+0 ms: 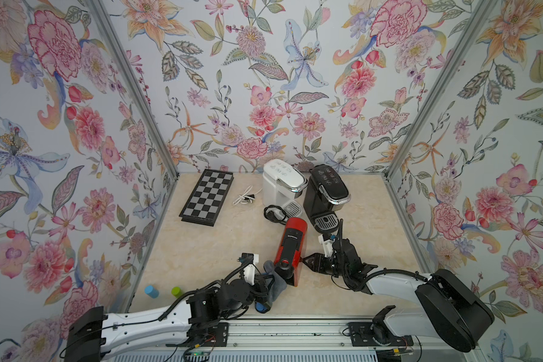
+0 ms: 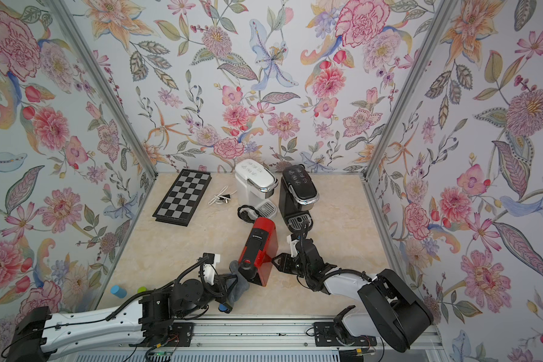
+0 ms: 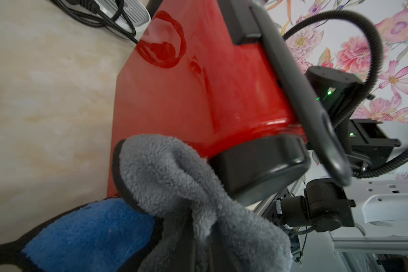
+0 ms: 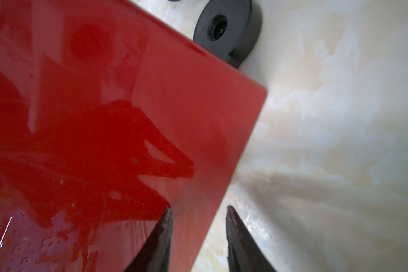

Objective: Wipe the surface of a coffee machine
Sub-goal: Wipe the dirt from the surface of the coffee machine.

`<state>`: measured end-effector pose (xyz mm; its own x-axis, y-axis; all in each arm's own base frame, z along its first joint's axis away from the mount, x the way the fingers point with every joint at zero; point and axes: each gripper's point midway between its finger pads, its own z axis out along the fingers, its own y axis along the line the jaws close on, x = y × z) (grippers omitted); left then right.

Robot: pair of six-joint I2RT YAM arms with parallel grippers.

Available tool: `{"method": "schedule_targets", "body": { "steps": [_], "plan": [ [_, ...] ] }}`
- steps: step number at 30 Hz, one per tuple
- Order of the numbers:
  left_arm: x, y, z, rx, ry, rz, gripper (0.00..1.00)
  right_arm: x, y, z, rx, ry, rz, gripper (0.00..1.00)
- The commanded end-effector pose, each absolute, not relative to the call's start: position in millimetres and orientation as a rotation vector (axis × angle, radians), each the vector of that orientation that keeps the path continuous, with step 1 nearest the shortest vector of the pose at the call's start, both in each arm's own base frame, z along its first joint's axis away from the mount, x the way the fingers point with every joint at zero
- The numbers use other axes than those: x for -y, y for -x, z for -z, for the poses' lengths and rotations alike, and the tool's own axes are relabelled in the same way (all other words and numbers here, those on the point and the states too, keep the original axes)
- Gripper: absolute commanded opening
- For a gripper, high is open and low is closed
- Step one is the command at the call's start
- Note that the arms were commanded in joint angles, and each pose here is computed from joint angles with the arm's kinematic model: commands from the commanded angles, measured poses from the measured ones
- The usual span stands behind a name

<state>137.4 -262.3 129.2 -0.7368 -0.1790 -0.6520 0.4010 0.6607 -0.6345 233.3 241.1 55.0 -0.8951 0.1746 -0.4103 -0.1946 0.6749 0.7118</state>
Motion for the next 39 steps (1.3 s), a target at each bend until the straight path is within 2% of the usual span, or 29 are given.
{"method": "schedule_targets", "body": {
  "steps": [1,10,18,23,31,39],
  "plan": [
    [286,-129,-139,-2.157,-0.258,1.104,0.00,-276,-238,-100,-2.293,0.137,-1.275,0.39],
    [276,-179,-160,-1.847,0.061,1.060,0.00,-276,-235,-102,-2.288,0.150,-1.281,0.39],
    [262,-203,-151,-1.760,0.129,0.884,0.00,-274,-235,-104,-2.274,0.151,-1.286,0.39],
    [251,-215,-162,-1.681,0.166,0.903,0.00,-271,-235,-101,-2.277,0.142,-1.284,0.39],
    [272,-213,-181,-1.630,0.040,0.994,0.00,-273,-236,-97,-2.288,0.143,-1.289,0.39],
    [256,-207,-186,-1.540,0.058,1.043,0.00,-276,-236,-90,-2.307,0.144,-1.300,0.39]
  ]
}}
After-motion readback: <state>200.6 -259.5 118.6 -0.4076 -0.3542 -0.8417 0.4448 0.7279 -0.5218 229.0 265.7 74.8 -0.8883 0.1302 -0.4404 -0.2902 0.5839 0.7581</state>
